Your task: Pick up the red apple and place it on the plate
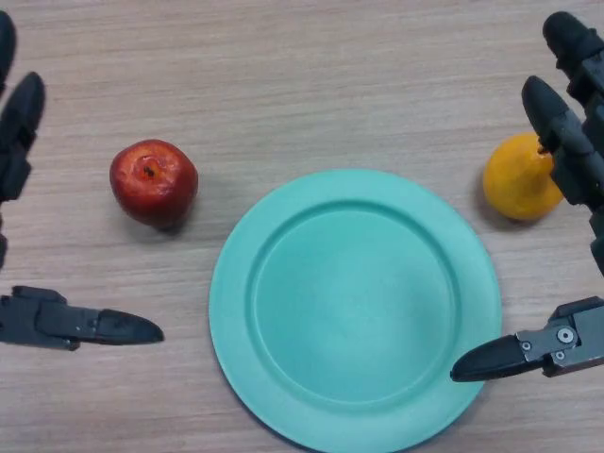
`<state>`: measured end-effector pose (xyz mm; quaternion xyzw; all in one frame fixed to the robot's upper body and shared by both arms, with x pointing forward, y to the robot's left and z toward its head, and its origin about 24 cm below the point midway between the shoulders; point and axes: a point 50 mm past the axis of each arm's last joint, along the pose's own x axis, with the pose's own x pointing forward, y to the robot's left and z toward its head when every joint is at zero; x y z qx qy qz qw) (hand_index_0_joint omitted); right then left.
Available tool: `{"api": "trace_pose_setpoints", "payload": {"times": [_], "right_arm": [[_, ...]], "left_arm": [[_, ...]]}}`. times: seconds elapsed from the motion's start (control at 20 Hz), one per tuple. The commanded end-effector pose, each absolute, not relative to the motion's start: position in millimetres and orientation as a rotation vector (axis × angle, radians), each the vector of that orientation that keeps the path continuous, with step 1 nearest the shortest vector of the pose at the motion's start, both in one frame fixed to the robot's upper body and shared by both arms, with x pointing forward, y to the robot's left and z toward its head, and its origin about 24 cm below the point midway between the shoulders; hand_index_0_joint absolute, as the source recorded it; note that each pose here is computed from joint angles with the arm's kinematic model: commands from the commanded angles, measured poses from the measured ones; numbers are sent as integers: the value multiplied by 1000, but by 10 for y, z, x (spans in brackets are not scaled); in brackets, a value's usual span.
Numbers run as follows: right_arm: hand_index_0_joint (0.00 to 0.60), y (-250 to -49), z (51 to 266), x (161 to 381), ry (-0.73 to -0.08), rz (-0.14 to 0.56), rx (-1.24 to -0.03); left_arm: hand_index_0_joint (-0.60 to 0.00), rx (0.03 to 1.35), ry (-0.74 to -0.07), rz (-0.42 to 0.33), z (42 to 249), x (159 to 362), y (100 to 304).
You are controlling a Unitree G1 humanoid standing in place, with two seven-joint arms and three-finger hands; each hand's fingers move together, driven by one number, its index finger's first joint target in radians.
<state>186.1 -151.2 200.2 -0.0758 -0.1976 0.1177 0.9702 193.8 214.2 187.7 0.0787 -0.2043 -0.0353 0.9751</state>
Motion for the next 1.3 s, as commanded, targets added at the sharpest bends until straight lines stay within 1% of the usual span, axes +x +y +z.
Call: {"api": "trace_pose_setpoints", "payload": {"times": [0.05, 0.2, 0.25, 0.3, 0.35, 0.4, 0.45, 0.5, 0.55, 0.7, 0.75, 0.85, 1.05, 1.15, 1.25, 1.3], "right_arm": [[0, -1494, 2275, 1710, -634, 246, -158], [0, -1514, 2259, 1697, -631, 245, -158], [0, -1516, 2250, 1691, -629, 248, -168], [0, -1517, 2242, 1685, -627, 255, -183], [0, -1533, 2236, 1676, -622, 262, -196], [0, -1552, 2235, 1673, -620, 257, -196], [0, -1567, 2223, 1664, -616, 250, -195], [0, -1569, 2216, 1656, -618, 250, -199], [0, -1572, 2199, 1648, -613, 252, -205], [0, -1605, 2183, 1632, -610, 242, -197], [0, -1608, 2174, 1623, -609, 241, -191], [0, -1625, 2174, 1619, -607, 237, -184], [0, -1644, 2163, 1615, -601, 230, -188], [0, -1660, 2164, 1596, -608, 227, -181], [0, -1685, 2176, 1585, -612, 223, -185], [0, -1698, 2177, 1577, -615, 218, -187]], "left_arm": [[0, 214, -613, -75, 2116, 1817, 2155], [0, 189, -601, -73, 2091, 1824, 2181], [0, 200, -603, -56, 2083, 1857, 2205], [0, 254, -602, -16, 2074, 1907, 2247], [0, 307, -607, 42, 2072, 1992, 2309], [0, 313, -602, 70, 2077, 2055, 2361], [0, 326, -583, 87, 2064, 2138, 2407], [0, 337, -578, 95, 2052, 2200, 2439], [0, 356, -580, 120, 2039, 2289, 2489], [0, 378, -522, 137, 1919, 2525, 2539], [0, 408, -509, 131, 1843, 2597, 2511], [0, 400, -480, 135, 1734, 2713, 2498], [0, 402, -433, 131, 1622, 2902, 2412], [0, 408, -416, 126, 1581, 2992, 2358], [0, 429, -415, 101, 1551, 3040, 2297], [0, 442, -431, 97, 1542, 3069, 2266]]}}
